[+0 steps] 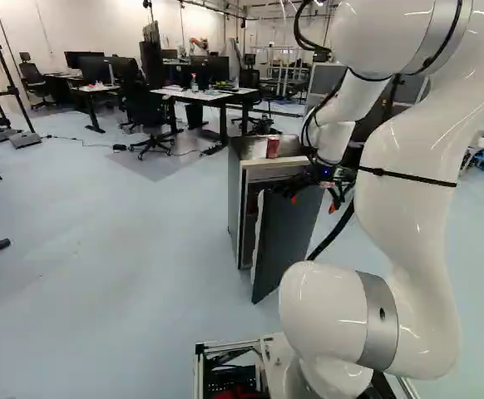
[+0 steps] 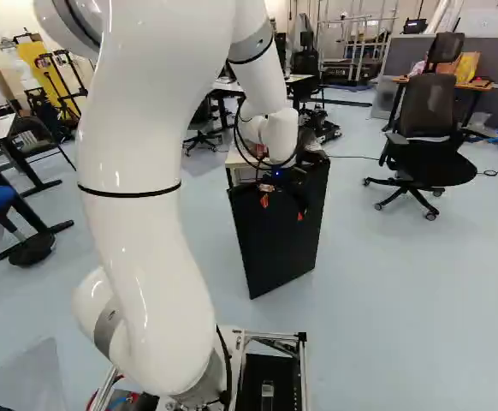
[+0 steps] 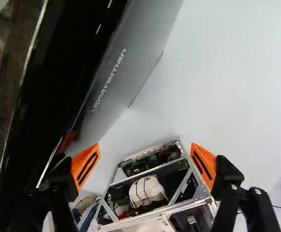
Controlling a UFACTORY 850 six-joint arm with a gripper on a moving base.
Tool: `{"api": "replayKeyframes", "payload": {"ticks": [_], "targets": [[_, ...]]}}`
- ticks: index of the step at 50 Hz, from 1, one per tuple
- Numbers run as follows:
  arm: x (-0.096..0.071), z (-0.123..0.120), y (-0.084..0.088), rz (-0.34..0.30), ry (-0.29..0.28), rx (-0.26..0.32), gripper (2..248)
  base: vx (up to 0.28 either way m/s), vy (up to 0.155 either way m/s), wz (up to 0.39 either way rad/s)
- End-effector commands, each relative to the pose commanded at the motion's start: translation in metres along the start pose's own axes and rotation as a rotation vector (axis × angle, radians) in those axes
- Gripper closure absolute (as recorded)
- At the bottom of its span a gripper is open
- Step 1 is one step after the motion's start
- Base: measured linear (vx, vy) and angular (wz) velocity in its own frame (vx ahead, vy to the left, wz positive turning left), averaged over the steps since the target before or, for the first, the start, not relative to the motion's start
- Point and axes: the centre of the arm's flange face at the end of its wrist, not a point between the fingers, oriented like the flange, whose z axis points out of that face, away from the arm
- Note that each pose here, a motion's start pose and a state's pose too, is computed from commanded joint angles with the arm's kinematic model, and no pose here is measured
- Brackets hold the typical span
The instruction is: Grab a drink from the fridge
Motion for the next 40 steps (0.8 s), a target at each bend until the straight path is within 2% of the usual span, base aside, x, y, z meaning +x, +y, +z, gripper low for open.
{"api": "replayKeyframes", "payload": {"ticks": [21, 40], "targets": [[0.011, 0.001, -0.025, -0.086, 0.076, -0.012, 3, 0.0, 0.0, 0.0], [0.013, 0.001, -0.044, -0.156, 0.14, -0.02, 3, 0.0, 0.0, 0.0]]}}
